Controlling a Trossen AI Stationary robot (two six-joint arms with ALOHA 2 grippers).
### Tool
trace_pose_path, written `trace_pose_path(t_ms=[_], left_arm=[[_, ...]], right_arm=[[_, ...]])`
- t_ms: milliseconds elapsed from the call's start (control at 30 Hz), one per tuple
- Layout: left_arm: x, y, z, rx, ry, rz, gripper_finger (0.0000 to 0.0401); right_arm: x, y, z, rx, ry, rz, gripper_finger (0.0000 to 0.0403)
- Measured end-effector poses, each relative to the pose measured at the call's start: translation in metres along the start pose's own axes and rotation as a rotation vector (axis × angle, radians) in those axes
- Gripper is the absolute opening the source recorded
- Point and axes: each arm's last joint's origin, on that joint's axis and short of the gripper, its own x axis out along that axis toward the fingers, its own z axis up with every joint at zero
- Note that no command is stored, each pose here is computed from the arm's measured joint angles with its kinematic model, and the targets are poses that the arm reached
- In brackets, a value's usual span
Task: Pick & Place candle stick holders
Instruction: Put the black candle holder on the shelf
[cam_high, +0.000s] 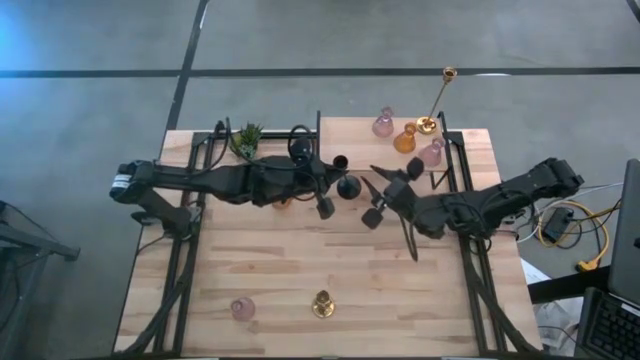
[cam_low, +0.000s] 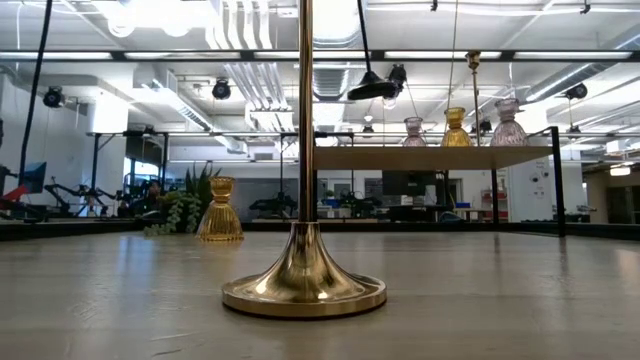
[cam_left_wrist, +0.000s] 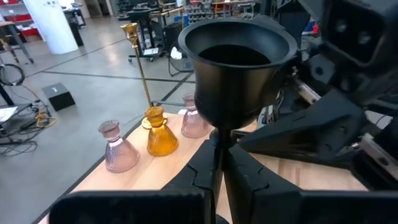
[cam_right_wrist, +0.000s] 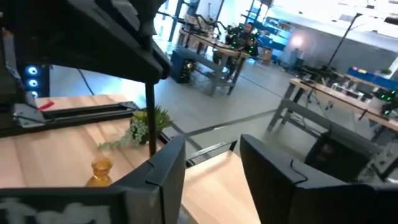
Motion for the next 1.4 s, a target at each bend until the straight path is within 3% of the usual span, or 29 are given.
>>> trace_pose_path(t_ms=[267,600,700,833,967,1067,1267,1400], left_arm=[[0.001,0.003,0.005,-0.019,-0.048,-0.037,0.0016],[0.002,0.003,0.006,-0.022,-0.059,-0.074,0.0016],[0.002,0.003,0.005,-0.018,-0.05,-0.074,0.0016],[0.0,0.004,0.005,0.004,-0.046,-0.073,0.0017],[0.0,0.004,0.004,0.047,-0.032,-0.067,0.0045],[-0.003,0.007,0.005,0.107,-0.026,-0.024,0.007],[-0.019,0.023,0.005,0.152,0.042,0.284,0.0088],[-0.032,0.03,-0.008,0.161,0.051,0.314,0.0088]], right_arm=[[0.01,0.005,0.011,0.053,-0.058,0.117,0.0153],[0.034,0.019,0.015,-0.011,-0.045,0.075,0.0123],[0.038,0.022,0.02,-0.03,-0.046,0.066,0.0098],[0.038,0.022,0.023,-0.057,-0.034,0.072,0.0023],[0.033,0.015,0.02,-0.055,-0.025,0.057,0.0013],[0.027,0.004,0.021,-0.044,-0.002,0.031,0.0011],[0.011,-0.026,0.013,-0.015,0.044,-0.012,0.001],[0.001,-0.052,0.005,0.038,0.02,-0.039,0.001]])
